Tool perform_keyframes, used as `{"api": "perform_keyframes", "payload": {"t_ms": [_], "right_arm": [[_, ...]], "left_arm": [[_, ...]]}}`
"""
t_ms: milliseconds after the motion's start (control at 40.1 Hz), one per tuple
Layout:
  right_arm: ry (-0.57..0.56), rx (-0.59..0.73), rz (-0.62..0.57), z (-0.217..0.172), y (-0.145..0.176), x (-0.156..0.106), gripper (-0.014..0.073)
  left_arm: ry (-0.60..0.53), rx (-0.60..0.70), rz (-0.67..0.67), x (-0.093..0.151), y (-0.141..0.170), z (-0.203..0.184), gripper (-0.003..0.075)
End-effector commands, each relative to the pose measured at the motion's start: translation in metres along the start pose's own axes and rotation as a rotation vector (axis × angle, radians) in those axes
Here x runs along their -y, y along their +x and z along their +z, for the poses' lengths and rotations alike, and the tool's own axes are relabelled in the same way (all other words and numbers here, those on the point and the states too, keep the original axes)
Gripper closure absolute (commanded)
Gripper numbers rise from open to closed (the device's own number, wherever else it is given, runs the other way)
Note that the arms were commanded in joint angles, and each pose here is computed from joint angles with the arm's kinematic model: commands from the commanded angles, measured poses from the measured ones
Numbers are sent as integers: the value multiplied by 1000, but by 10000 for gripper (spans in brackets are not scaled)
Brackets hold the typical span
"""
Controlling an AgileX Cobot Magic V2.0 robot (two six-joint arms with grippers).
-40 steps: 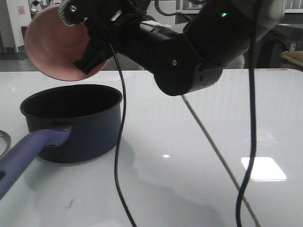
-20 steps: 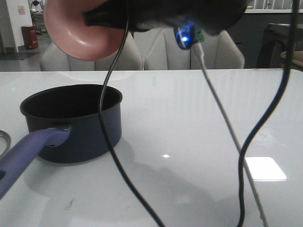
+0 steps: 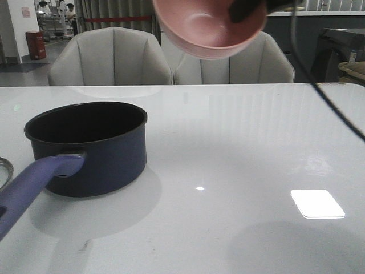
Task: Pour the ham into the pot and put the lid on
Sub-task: 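Move the empty bowl back and lower it onto the table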
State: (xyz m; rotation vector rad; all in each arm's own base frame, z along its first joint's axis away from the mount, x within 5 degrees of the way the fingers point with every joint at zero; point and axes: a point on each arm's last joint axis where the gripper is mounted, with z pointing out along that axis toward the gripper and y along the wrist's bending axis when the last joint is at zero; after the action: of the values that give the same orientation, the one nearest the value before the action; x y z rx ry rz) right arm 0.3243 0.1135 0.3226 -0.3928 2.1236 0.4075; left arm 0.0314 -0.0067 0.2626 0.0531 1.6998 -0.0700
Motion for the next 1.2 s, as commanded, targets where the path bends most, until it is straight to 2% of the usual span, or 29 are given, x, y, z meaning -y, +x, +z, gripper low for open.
{"api": "perform_keyframes", "payload": {"t_ms": [0, 200, 299, 499, 674, 798, 948, 1172], "right_arm": [[30, -7, 36, -28, -9, 24, 452], [93, -156, 73, -35, 8, 65, 452], [141, -239, 55, -34, 17, 74, 452], [252, -353, 93, -19, 33, 91, 452], [238, -480, 146, 7, 55, 100, 452], [229, -523, 188, 24, 67, 105, 444], [169, -523, 284, 40, 74, 100, 368], [144, -545, 250, 54, 80, 93, 159]], "left_arm": [[1, 110, -6, 0, -15, -5, 95], [1, 110, -6, 0, -15, -5, 95], [1, 110, -6, 0, -15, -5, 95], [1, 110, -6, 0, -15, -5, 95], [1, 110, -6, 0, -15, -5, 95], [1, 110, -6, 0, -15, -5, 95], [1, 110, -6, 0, -15, -5, 95], [1, 110, -6, 0, -15, -5, 95]]}}
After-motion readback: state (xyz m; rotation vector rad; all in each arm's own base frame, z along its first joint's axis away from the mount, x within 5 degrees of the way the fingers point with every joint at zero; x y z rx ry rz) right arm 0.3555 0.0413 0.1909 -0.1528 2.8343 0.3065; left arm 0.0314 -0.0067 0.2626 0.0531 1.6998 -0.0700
